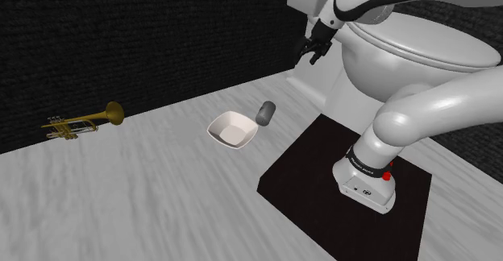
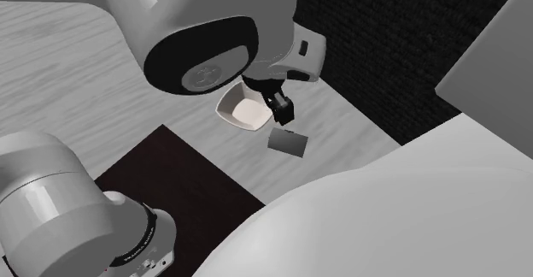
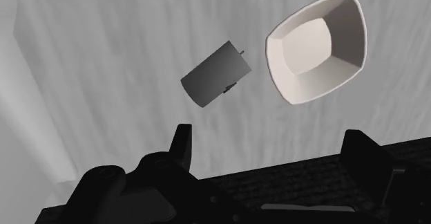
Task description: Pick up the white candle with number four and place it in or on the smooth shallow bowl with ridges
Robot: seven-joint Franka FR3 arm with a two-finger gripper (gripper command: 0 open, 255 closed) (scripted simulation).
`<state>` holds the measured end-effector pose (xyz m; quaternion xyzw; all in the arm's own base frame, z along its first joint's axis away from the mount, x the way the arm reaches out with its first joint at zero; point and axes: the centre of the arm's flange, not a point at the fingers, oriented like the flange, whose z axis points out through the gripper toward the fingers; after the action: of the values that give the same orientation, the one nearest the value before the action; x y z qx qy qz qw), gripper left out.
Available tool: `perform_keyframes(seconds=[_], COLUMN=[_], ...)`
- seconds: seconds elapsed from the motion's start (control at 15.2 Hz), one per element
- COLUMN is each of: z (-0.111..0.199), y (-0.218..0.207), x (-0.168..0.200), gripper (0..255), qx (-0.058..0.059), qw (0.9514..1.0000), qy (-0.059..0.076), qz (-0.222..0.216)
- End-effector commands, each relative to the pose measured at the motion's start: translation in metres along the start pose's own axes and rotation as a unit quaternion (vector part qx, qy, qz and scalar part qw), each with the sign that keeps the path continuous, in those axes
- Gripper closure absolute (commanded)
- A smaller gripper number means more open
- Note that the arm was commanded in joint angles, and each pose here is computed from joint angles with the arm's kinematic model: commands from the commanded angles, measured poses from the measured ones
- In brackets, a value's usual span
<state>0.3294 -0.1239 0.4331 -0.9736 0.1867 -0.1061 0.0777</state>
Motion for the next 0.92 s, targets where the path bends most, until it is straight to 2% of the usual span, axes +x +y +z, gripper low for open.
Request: perform_keyframes(seconds=[0.0, 0.4, 0.59, 0.86], z=[0.024, 0.099, 0.137, 0.189], y=[0.011, 0.043, 0.058, 0.076], x=[0.002, 0.009, 0.013, 0.017], gripper=[0, 0, 0, 0], qx=[0.011, 0.043, 0.06, 0.081], qw=[0.9996, 0.994, 0.9887, 0.9792], qy=[0.01, 0.034, 0.046, 0.062], qz=[0.024, 0.094, 0.129, 0.175])
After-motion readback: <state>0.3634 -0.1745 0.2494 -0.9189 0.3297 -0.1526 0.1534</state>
